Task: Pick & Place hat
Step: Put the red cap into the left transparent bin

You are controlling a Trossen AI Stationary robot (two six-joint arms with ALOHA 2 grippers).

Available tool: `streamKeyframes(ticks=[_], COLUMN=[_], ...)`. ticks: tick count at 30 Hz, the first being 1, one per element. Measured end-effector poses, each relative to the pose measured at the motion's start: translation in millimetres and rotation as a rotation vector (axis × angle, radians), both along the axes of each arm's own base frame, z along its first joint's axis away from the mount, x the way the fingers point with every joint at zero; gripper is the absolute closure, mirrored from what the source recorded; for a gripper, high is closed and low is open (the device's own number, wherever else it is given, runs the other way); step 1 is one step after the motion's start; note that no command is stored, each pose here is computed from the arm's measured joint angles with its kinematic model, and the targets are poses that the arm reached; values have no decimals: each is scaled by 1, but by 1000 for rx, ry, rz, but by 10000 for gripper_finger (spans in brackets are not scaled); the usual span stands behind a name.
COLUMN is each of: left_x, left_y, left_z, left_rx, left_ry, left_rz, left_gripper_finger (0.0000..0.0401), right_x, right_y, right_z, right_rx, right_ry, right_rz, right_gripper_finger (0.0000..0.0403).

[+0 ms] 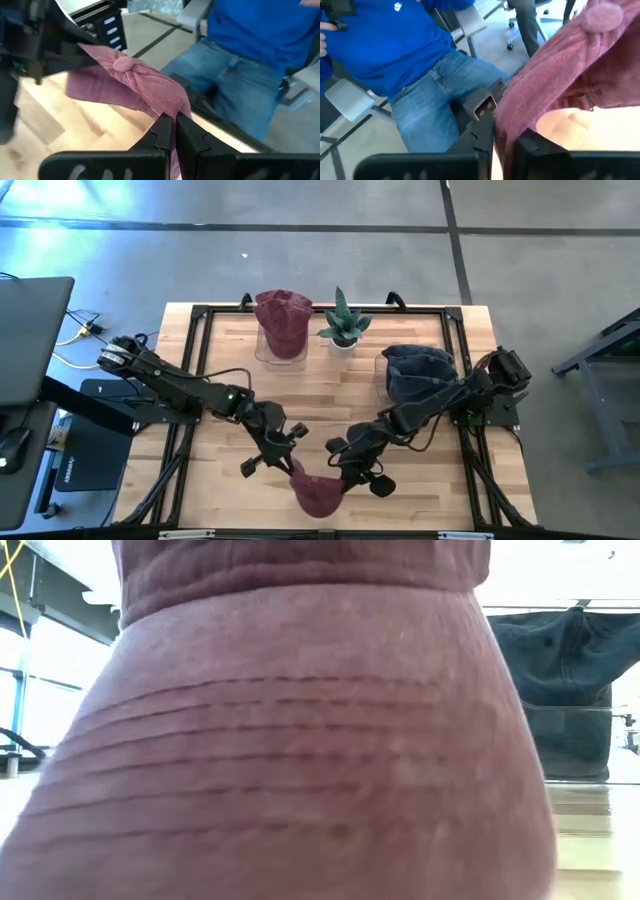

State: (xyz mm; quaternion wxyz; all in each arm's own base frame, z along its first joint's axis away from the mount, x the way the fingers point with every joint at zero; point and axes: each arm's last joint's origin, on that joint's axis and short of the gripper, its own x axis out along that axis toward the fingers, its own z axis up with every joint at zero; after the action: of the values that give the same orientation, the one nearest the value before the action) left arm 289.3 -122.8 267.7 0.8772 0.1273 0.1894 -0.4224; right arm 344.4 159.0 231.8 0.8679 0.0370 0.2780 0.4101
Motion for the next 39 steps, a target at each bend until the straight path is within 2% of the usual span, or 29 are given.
streamKeyframes(ticks=[4,7,11,17,21,24,29,35,39], left_x=[2,10,18,31,39,42,40,26,20], left_y=[-2,-5,-8,-14,-20,-29,-38,-59,-68], left_z=[3,-4,-11,-39,-53,-59,-61,-50,-44], left_rx=[-56,-66,-131,-153,-204,-258,-267,-324,-322], left_ry=[-10,-12,28,132,148,146,145,129,101], left_rz=[-27,-13,5,14,-98,-185,-222,-388,-398], left_gripper_finger=[387,357,283,163,123,118,134,194,234], right_x=[1,1,0,-2,-7,-9,-14,-22,-25], right_y=[1,2,3,6,11,16,24,37,44], right_z=[5,6,4,1,-2,-3,-4,-4,-2], right_rx=[-5,-7,-30,-85,-130,-147,-125,-107,-95], right_ry=[-44,-56,-47,-30,-7,-3,27,52,45], right_rz=[22,31,-5,-65,-91,-104,-106,-86,-73], right_gripper_finger=[396,392,393,393,398,398,397,395,395])
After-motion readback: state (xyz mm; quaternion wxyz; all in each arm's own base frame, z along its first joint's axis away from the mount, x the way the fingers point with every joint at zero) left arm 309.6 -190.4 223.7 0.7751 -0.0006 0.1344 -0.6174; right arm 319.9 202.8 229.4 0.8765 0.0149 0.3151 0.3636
